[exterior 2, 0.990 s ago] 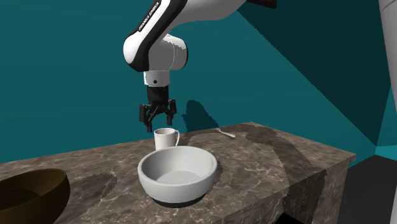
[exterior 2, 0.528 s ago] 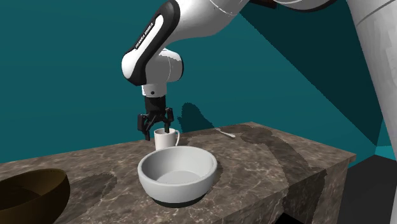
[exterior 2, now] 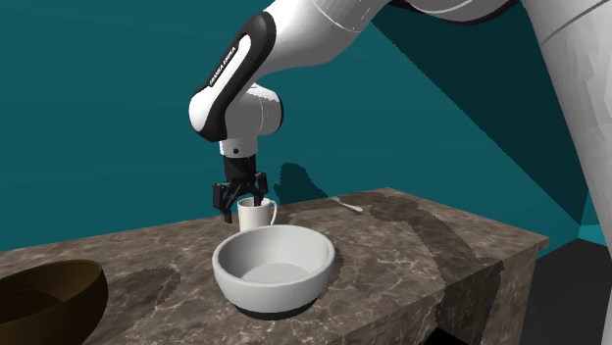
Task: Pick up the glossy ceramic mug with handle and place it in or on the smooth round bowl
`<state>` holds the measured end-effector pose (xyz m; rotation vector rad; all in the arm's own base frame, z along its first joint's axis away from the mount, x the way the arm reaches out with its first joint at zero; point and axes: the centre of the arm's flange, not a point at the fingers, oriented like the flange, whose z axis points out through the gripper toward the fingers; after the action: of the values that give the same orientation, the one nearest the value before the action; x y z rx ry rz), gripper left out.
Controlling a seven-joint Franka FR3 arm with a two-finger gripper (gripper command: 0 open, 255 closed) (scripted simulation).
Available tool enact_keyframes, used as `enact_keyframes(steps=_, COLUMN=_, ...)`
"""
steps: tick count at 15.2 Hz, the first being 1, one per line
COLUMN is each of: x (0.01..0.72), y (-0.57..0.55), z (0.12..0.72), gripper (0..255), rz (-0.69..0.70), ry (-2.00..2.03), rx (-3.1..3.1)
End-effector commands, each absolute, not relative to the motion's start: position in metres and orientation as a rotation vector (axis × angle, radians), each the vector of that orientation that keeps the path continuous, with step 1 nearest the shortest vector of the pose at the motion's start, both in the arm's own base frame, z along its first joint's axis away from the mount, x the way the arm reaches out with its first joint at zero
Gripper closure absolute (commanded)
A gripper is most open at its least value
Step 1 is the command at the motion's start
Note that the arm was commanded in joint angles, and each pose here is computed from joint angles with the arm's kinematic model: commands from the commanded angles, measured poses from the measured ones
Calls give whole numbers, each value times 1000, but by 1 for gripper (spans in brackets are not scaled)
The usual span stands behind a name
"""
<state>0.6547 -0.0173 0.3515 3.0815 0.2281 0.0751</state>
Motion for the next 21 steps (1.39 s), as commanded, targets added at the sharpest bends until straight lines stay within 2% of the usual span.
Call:
enact_keyframes(steps=1, x=655, y=-17, z=351, gripper=0, rz=75, ry=228, rx=3082)
enact_keyframes(steps=2, x=655, y=-17, z=351, gripper=0, rz=75, ry=228, rx=3082)
enact_keyframes(steps=3, x=655, y=-17, z=351, gripper=255, rz=75, ry=228, rx=3082)
enact_keyframes(steps=12, x=655, y=-17, z=351, gripper=255, rz=75, ry=228, rx=3082)
enact_keyframes(steps=21, x=655, y=-17, z=399, gripper=255, rz=75, ry=228, rx=3082)
